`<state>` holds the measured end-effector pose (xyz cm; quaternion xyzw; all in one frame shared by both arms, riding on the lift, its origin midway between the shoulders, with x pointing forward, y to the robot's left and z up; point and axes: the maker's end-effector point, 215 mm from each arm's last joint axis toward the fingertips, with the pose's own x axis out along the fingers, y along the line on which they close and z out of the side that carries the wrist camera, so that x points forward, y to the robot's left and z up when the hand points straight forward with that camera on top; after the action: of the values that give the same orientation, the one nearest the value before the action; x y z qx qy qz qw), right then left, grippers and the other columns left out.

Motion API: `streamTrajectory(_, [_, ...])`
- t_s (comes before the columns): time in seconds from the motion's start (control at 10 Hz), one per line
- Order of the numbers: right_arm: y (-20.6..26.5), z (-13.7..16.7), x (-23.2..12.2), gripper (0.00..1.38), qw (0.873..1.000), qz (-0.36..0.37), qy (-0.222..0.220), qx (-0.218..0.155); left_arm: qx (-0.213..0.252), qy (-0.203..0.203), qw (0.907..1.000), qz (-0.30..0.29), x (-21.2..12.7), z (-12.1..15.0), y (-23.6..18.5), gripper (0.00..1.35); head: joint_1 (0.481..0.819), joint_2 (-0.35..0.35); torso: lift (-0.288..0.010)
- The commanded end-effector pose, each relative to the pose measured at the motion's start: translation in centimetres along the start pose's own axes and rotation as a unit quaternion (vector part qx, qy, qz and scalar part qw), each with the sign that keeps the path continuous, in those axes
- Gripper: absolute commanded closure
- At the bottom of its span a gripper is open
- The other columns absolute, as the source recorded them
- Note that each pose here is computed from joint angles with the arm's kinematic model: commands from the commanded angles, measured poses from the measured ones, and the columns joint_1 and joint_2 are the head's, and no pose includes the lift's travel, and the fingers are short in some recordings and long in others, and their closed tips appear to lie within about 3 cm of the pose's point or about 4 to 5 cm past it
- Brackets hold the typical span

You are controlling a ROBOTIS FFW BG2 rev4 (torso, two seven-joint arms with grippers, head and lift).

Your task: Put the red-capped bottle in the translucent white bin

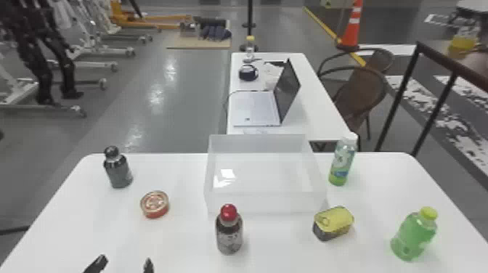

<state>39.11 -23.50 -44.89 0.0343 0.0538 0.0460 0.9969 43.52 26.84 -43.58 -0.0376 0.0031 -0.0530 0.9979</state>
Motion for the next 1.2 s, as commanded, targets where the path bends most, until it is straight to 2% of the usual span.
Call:
streamTrajectory(0.0, [0.0, 0.0, 0.0, 0.1, 1.0, 0.0, 0.0, 0.0, -0.001, 0.0, 1.0, 0.0, 0.0, 0.0, 0.0, 0.19, 0.549, 0.0, -0.1])
streamTrajectory(0.7, [0.0, 0.0, 0.2, 0.1, 1.0, 0.0, -0.001, -0.001, 0.01, 0.004, 0.9993, -0.036, 1.3, 0.3, -1.1, 0.19, 0.549, 0.0, -0.1])
streamTrajectory(0.9, [0.0, 0.8, 1.6, 0.09, 1.0, 0.003, -0.011, -0.005, 0.025, 0.009, 0.9971, -0.071, 2.6, 0.8, -1.4, 0.19, 0.549, 0.0, -0.1])
streamTrajectory(1.1, [0.0, 1.8, 2.5, 0.09, 1.0, 0.005, -0.023, -0.007, 0.047, 0.02, 0.9901, -0.131, 4.9, 1.8, -2.5, 0.18, 0.549, 0.0, -0.1])
